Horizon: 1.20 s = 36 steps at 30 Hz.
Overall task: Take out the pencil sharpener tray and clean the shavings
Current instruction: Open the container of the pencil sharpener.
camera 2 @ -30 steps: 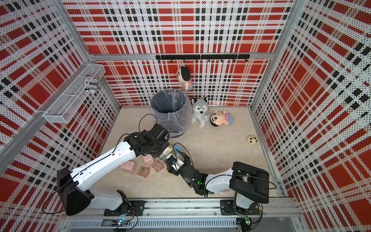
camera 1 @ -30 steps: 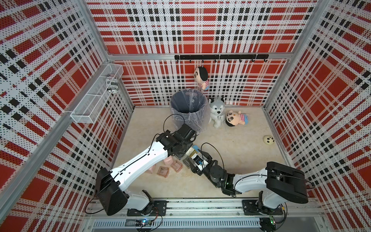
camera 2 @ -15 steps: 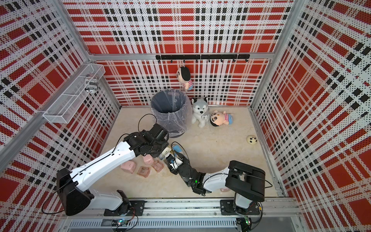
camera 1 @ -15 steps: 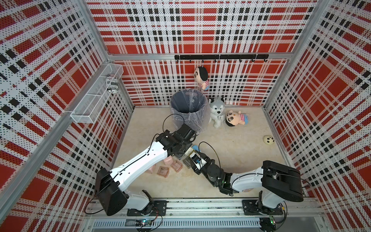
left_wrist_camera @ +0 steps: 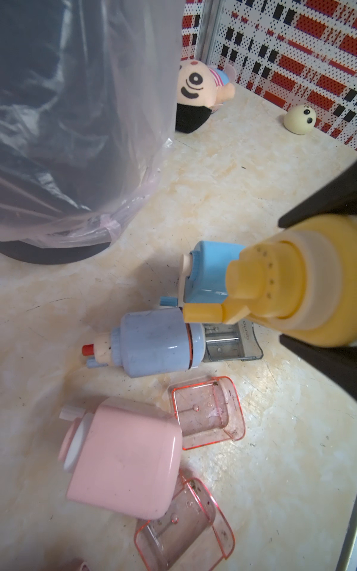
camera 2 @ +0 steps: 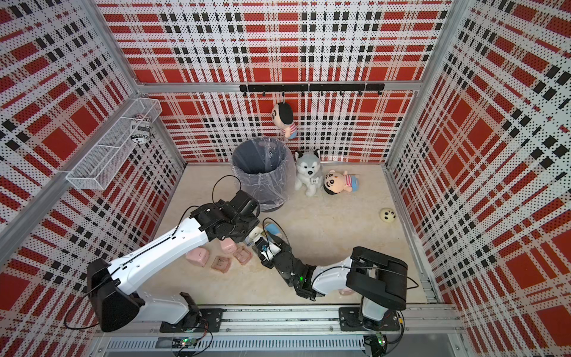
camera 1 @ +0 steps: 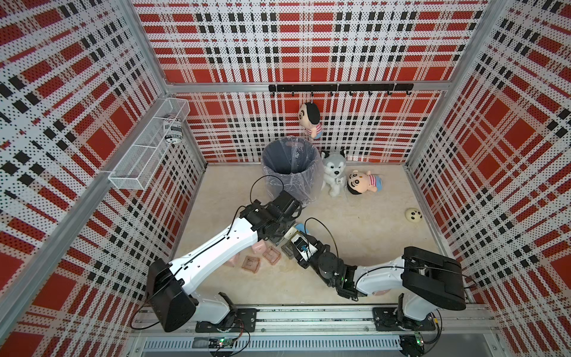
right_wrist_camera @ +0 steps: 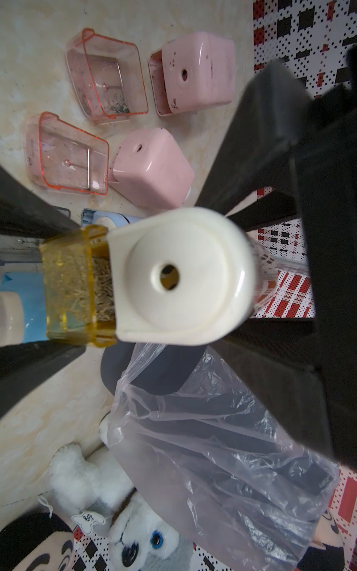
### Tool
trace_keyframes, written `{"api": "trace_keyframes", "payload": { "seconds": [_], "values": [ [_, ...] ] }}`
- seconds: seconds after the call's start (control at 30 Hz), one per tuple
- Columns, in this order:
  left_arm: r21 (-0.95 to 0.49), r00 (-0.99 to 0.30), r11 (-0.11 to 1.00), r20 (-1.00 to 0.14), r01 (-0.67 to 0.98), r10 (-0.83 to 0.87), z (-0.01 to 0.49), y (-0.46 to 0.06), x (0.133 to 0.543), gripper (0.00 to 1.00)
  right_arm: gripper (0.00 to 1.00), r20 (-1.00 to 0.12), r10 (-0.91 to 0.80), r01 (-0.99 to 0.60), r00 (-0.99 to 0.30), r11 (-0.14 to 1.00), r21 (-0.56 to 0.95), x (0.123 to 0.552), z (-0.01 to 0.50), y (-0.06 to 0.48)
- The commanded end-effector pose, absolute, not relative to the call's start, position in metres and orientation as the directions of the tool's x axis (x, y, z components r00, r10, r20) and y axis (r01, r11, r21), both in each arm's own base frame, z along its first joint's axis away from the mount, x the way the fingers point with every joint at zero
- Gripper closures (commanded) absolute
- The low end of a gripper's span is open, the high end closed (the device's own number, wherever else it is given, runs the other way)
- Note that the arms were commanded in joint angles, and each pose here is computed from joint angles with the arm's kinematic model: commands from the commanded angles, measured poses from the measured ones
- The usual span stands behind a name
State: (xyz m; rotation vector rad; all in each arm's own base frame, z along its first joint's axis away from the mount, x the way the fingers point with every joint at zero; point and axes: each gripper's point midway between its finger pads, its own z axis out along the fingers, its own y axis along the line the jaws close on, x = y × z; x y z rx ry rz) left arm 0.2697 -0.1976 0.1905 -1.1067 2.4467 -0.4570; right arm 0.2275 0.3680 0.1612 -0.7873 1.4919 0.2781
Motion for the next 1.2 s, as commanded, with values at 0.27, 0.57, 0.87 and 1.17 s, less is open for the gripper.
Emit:
{"api": "trace_keyframes", "payload": {
  "seconds": [0.27,0.57,0.87,1.17],
  "values": [
    [-0.479,-0.519,0.599,-0.304,-0.642,-0.799,0.211,-0.178,0.285,0.66,0.53,-0.968,-0.217,-0.676,0.125,0.696,-0.243,0.207,0.173,0.356],
    [-0.477,-0.466,0.575,-0.337,-0.665,-0.818,0.221,-0.147,0.291,0.66,0.54,-0.977,-0.181,-0.68,0.112,0.703,-0.208,0.2,0.183,0.348],
    [-0.503,-0.381,0.534,-0.379,-0.68,-0.843,0.237,-0.107,0.282,0.66,0.54,-0.992,-0.108,-0.627,0.072,0.768,-0.129,0.211,0.224,0.341],
    [-0.516,-0.343,0.52,-0.402,-0.681,-0.849,0.241,-0.088,0.274,0.66,0.56,-0.996,0.081,-0.584,-0.048,0.807,0.094,0.235,0.29,0.349]
  ]
}}
